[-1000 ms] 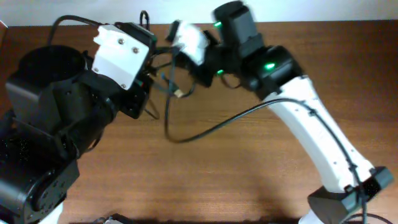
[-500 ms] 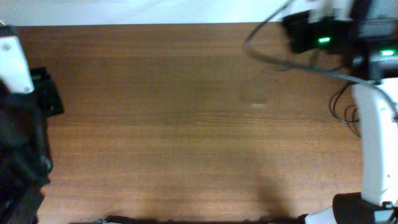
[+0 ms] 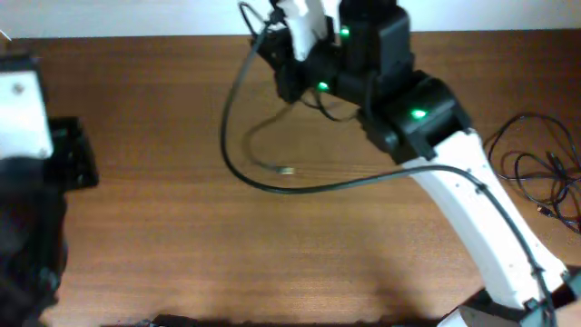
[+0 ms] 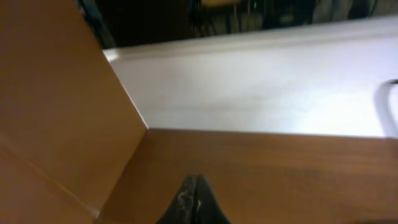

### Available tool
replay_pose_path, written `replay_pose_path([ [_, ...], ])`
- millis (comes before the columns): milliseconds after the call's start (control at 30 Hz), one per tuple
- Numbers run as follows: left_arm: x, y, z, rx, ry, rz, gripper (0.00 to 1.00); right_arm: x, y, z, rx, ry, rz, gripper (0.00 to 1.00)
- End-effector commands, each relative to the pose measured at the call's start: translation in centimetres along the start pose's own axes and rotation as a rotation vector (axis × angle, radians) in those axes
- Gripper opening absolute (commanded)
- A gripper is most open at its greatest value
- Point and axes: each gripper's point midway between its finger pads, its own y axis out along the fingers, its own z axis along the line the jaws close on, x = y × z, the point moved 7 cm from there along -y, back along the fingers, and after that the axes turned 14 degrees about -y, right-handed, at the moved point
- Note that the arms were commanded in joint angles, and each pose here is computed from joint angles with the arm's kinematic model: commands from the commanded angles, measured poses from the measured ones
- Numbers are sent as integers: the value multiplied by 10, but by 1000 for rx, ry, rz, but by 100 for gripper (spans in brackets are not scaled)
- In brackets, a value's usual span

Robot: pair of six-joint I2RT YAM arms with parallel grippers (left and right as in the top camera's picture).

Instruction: Untangle cables

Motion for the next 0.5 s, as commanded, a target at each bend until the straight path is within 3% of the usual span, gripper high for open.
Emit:
replay_pose_path([
  [0, 1, -45, 20, -23, -38, -89, 0, -18, 61, 29, 84, -8, -4, 4],
  [100, 0, -53, 24, -25, -43, -100, 0, -37, 103, 72, 202, -18, 4, 4],
  [133, 0, -52, 24, -25, -42, -97, 0, -41, 108, 78, 190, -12, 26, 100],
  [233, -1, -50, 21, -45, -37, -86, 0, -39, 85, 45, -16, 1, 106, 99],
  [300, -1, -48, 17, -70, -34, -80, 0, -21, -2, -27, -341, 13, 211, 99],
  [367, -2, -43, 14, -69, -28, -65, 0, -29, -78, -79, -666, 74, 342, 99],
  [400, -2, -39, 13, -68, -23, -53, 0, -49, -138, -117, -894, 200, 432, 95],
  [467, -3, -33, 6, -104, -16, -36, 0, -80, -195, -157, -1075, 440, 455, 91],
])
